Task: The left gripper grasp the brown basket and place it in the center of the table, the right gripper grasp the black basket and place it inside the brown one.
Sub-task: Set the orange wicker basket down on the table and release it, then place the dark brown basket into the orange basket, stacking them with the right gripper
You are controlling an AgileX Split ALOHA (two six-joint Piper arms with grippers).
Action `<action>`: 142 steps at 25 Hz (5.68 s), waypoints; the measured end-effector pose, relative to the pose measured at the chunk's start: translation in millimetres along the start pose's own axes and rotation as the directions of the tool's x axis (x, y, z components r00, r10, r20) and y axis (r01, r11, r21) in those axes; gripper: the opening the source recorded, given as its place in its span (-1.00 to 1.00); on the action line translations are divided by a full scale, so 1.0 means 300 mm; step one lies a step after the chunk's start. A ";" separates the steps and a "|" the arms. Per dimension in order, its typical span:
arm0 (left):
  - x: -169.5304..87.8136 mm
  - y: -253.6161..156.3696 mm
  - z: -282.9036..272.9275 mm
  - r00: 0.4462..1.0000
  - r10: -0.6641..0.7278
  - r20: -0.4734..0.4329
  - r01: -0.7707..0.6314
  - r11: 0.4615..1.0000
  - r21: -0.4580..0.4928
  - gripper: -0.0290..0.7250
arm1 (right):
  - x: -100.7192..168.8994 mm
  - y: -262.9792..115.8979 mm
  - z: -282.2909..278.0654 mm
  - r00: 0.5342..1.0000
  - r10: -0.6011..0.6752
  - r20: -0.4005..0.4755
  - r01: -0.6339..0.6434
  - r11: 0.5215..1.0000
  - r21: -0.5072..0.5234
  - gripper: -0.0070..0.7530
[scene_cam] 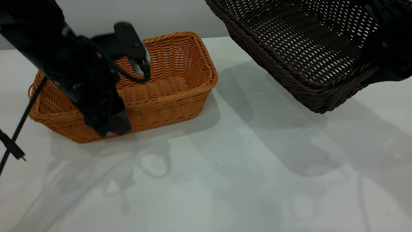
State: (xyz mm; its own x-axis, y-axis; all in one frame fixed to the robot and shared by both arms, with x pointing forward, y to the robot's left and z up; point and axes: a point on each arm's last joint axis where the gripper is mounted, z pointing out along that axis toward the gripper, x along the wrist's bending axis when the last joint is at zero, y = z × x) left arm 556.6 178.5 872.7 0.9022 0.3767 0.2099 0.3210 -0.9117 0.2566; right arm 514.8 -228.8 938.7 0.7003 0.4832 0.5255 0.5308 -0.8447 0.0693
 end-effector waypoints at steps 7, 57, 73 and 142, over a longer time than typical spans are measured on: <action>-0.011 -0.014 0.040 1.000 0.016 0.025 -0.017 1.000 0.025 -0.60 | 0.004 0.019 -0.003 1.000 -0.020 -0.012 0.019 1.000 -0.022 -0.66; -0.324 0.238 0.006 0.946 0.274 0.174 -0.271 0.962 -0.042 0.32 | 0.079 0.110 -0.057 0.991 -0.133 -0.018 0.133 0.991 -0.002 -0.66; -0.253 0.337 -0.363 0.963 0.258 0.077 -0.241 0.953 -0.183 0.37 | 0.080 0.110 -0.057 0.989 -0.146 -0.019 0.146 0.989 -0.004 -0.66; -0.219 0.233 -1.044 0.953 -0.075 -0.293 -0.113 0.811 -0.574 0.29 | 0.300 -0.115 0.191 0.559 -0.799 -0.220 0.782 0.421 0.459 -0.67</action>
State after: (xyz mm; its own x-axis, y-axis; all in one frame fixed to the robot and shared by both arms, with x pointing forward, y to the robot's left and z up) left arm 429.7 141.4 1172.2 0.7520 0.4752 0.4569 -0.0066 -0.6877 0.7260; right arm 586.8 -143.0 935.1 -0.1377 0.8945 0.4253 0.9904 0.1283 0.0509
